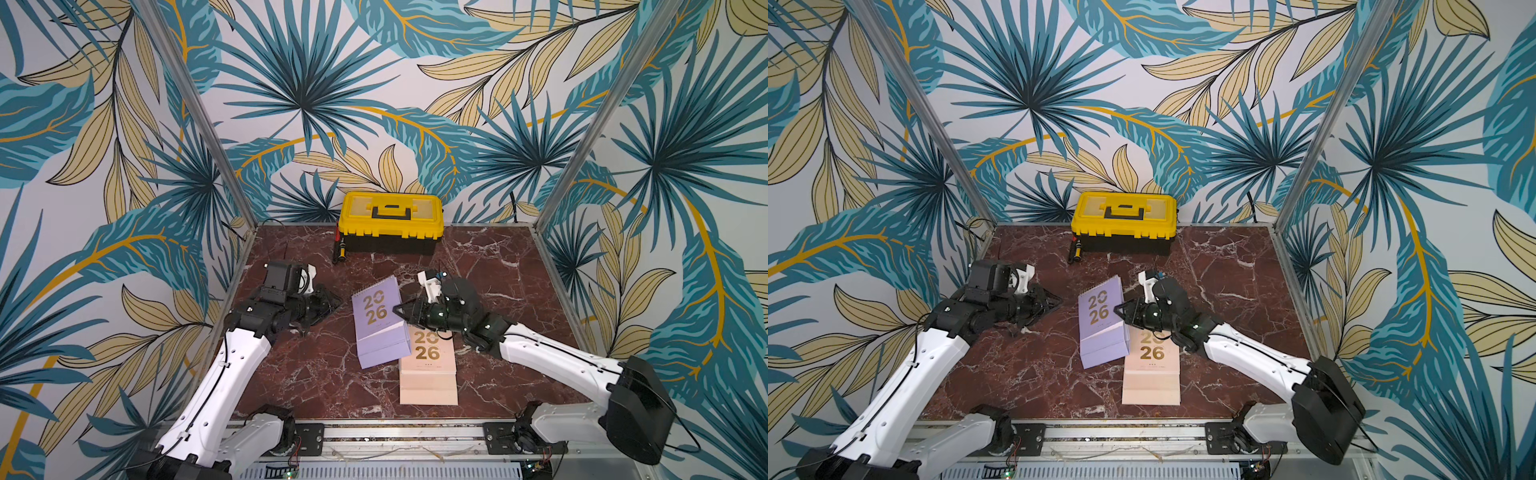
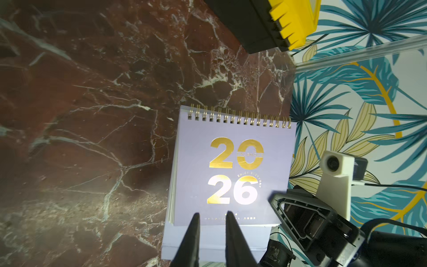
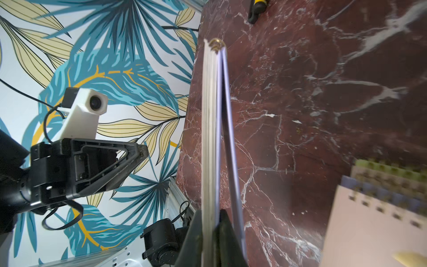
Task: Stack the calendars
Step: Place the calendar at the calendar.
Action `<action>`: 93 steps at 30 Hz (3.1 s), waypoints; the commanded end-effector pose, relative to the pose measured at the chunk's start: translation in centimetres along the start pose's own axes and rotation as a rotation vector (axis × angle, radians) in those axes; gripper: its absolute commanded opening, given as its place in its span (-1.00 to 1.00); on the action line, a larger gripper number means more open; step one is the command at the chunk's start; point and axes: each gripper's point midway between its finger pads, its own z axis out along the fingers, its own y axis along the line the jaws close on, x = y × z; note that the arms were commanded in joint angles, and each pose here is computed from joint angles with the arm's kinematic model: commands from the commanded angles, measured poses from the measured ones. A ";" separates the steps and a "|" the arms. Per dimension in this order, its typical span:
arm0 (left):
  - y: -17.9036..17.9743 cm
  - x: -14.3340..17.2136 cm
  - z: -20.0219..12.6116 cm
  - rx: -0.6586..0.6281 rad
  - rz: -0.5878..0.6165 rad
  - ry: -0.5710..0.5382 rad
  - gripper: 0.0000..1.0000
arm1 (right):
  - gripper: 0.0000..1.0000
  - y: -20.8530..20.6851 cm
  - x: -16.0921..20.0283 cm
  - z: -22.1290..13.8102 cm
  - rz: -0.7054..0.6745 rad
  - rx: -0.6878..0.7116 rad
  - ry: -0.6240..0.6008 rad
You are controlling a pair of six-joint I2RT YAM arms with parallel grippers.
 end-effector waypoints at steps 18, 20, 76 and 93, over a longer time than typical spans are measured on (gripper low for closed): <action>-3.8 5.4 7.3 0.117 0.059 0.077 -0.57 | -1.00 -5.8 3.4 -11.5 0.158 -0.095 -0.246; -3.7 5.6 7.7 0.111 0.060 0.086 -0.57 | -1.00 -6.4 3.8 -11.9 0.172 -0.089 -0.238; -2.3 8.1 12.5 0.025 0.070 0.184 -0.55 | -0.45 -15.4 8.2 -12.2 0.246 0.296 0.108; 1.3 10.1 14.9 -0.088 0.070 0.241 -0.64 | -0.35 -16.3 3.9 -17.0 0.092 0.704 0.055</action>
